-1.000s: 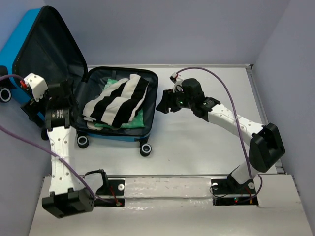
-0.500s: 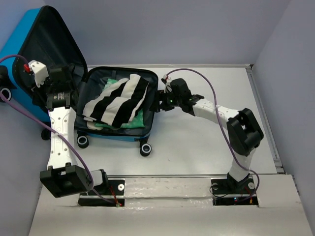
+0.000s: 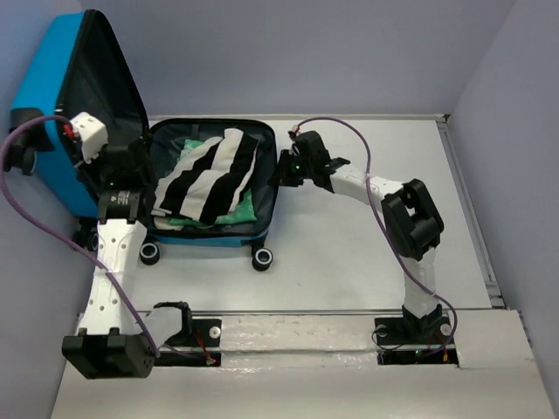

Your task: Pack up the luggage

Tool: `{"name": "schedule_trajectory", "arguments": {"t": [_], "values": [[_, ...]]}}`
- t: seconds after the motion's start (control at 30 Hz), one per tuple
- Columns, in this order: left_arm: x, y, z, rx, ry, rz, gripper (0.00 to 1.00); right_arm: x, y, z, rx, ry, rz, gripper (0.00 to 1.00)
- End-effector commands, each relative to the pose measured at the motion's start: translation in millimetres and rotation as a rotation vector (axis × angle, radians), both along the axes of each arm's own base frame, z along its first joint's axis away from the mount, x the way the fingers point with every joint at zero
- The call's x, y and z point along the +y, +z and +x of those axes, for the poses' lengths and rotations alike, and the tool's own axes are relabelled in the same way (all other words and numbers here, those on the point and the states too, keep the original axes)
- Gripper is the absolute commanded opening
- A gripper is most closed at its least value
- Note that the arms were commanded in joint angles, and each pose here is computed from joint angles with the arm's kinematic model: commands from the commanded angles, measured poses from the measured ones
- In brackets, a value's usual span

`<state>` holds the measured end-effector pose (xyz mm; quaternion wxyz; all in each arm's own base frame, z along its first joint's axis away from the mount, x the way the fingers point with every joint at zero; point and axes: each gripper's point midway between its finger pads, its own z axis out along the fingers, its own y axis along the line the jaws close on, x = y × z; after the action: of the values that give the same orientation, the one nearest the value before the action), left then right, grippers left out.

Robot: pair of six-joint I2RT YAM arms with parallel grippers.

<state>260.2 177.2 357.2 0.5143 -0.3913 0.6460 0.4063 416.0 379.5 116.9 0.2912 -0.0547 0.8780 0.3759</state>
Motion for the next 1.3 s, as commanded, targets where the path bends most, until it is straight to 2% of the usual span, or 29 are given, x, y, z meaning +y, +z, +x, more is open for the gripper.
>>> {"name": "schedule_trajectory", "arguments": {"t": [0.0, 0.07, 0.1, 0.2, 0.23, 0.3, 0.37, 0.4, 0.43, 0.47, 0.53, 0.57, 0.67, 0.77, 0.83, 0.93, 1.1, 1.27], "values": [[-86.0, 5.6, 20.2, -0.103, -0.282, 0.023, 0.06, 39.5, -12.8, -17.6, -0.06, 0.182, 0.034, 0.07], [-112.8, -2.4, 15.3, -0.108, -0.349, 0.028, 0.06, 42.0, -13.1, -17.1, -0.056, 0.189, 0.041, 0.07], [-141.8, -4.7, 16.5, -0.109, -0.444, 0.027, 0.06, 42.2, -15.0, -16.9, -0.052, 0.188, 0.04, 0.07], [-173.4, -18.6, 11.2, -0.073, -0.518, 0.056, 0.06, 46.3, -16.7, -20.9, -0.044, 0.196, 0.042, 0.07], [-200.0, -22.1, 9.4, -0.058, -0.598, 0.071, 0.06, 46.9, -16.3, -21.1, -0.041, 0.196, 0.045, 0.07], [-216.5, -24.5, 2.4, -0.039, -0.615, 0.108, 0.06, 47.7, -16.3, -20.7, -0.039, 0.195, 0.048, 0.07], [-248.0, -26.4, -0.8, -0.03, -0.721, 0.116, 0.06, 47.0, -14.7, -19.8, -0.042, 0.188, 0.047, 0.07], [-255.8, -21.9, -2.0, -0.047, -0.753, 0.095, 0.09, 46.6, -14.1, -19.0, -0.046, 0.185, 0.045, 0.07], [-265.2, -20.6, -2.5, -0.053, -0.801, 0.071, 0.25, 46.8, -11.5, -19.2, -0.049, 0.186, 0.049, 0.07], [-283.4, -15.1, -3.0, -0.064, -0.901, 0.012, 0.61, 47.0, -8.3, -18.9, -0.054, 0.186, 0.052, 0.07], [-304.3, -7.4, -6.7, -0.067, -1.02, -0.035, 0.83, 46.5, -7.4, -18.5, -0.056, 0.182, 0.051, 0.07], [-325.4, -0.1, -14.0, -0.073, -1.127, -0.064, 0.91, 46.5, -6.6, -18.3, -0.056, 0.179, 0.052, 0.07], [-346.4, 9.4, -29.9, -0.072, -1.215, -0.051, 0.98, 43.0, -11.6, -18.6, -0.046, 0.16, 0.04, 0.07], [-369.1, 28.0, -40.7, -0.103, -1.334, -0.083, 0.99, 30.2, -14.0, -11.5, -0.055, 0.129, 0.048, 0.07], [-368.8, 46.7, -41.2, -0.171, -1.342, -0.133, 0.99, 14.4, -9.9, -3.4, -0.065, 0.101, 0.055, 0.07], [-353.8, 54.2, -27.9, -0.177, -1.308, -0.145, 0.99, -19.2, -10.9, 3.2, -0.077, 0.054, 0.037, 0.07], [-285.7, 31.2, 30.1, -0.099, -1.084, -0.204, 0.99, -98.8, -13.1, 19.7, -0.091, -0.057, -0.011, 0.07], [-223.7, 28.5, 63.9, -0.161, -0.917, -0.289, 0.99, -151.2, 4.0, 28.0, -0.113, -0.127, -0.029, 0.08]]}}
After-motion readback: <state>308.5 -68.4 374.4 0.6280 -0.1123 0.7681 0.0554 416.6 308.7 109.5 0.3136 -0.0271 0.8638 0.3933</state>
